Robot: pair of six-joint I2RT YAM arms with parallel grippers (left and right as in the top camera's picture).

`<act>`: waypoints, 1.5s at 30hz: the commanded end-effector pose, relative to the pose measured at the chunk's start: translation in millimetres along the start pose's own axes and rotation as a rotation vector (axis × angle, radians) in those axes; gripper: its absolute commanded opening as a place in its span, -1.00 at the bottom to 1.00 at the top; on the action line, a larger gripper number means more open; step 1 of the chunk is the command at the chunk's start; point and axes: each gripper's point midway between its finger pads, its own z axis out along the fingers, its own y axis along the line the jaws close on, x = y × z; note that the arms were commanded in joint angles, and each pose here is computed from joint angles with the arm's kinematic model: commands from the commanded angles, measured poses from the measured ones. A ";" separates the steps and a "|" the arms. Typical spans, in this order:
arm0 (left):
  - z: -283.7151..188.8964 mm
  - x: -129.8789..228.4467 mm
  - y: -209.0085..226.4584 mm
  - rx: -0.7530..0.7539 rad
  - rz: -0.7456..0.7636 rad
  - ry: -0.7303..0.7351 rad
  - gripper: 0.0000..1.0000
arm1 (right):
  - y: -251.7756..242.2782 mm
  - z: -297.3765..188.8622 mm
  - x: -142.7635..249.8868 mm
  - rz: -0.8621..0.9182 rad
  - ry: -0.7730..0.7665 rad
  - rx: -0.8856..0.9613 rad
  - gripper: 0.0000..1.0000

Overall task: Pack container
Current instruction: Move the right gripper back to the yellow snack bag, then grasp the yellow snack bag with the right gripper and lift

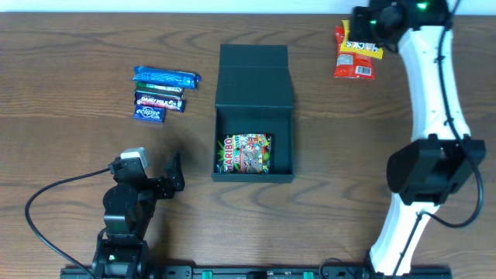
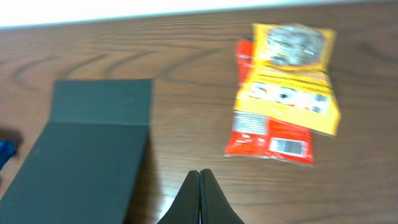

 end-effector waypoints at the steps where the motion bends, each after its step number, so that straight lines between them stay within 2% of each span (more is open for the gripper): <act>1: 0.2 -0.8 9.8 -0.053 0.013 -0.012 0.90 | -12.2 38.1 15.5 0.095 0.073 -0.016 -0.97; 9: -0.2 -2.6 14.4 -0.080 0.003 -0.022 0.90 | -9.8 91.9 6.1 0.199 0.056 -0.165 -0.97; 17: -0.6 -3.9 18.5 -0.103 -0.033 -0.032 0.91 | -32.3 91.1 -51.9 0.182 -0.114 -0.131 -0.97; 21: -0.6 -3.8 18.5 -0.103 -0.045 -0.032 0.90 | -56.7 103.4 -54.1 0.201 -0.129 -0.104 -0.94; 22: -0.6 -3.6 18.5 -0.103 -0.054 -0.031 0.90 | -65.7 105.3 -53.1 0.210 -0.130 -0.081 -0.54; 24: -0.6 -3.1 18.6 -0.103 -0.064 -0.030 0.90 | -77.3 104.2 -53.9 0.221 -0.137 -0.050 -0.01; 25: -0.6 -2.4 18.9 -0.104 -0.067 -0.027 0.90 | -83.1 103.0 -55.3 0.220 -0.144 -0.042 0.33; 26: -0.6 -2.1 19.0 -0.105 -0.067 -0.026 0.90 | -87.4 102.0 -56.5 0.224 -0.150 -0.038 0.49; 29: -0.6 -1.4 19.3 -0.106 -0.067 -0.023 0.91 | -106.6 101.9 -56.7 0.239 -0.157 -0.026 0.55; 32: -0.9 -0.1 22.1 -0.121 -0.067 -0.020 0.90 | -120.5 111.8 -48.5 0.271 -0.133 -0.089 0.56; 36: -1.6 -0.2 27.3 -0.151 -0.067 -0.024 0.90 | -128.7 131.3 -35.0 0.339 -0.093 -0.177 0.55; 45: -1.9 0.4 29.1 -0.161 -0.067 -0.023 0.90 | -138.0 155.7 -14.2 0.410 -0.035 -0.194 0.53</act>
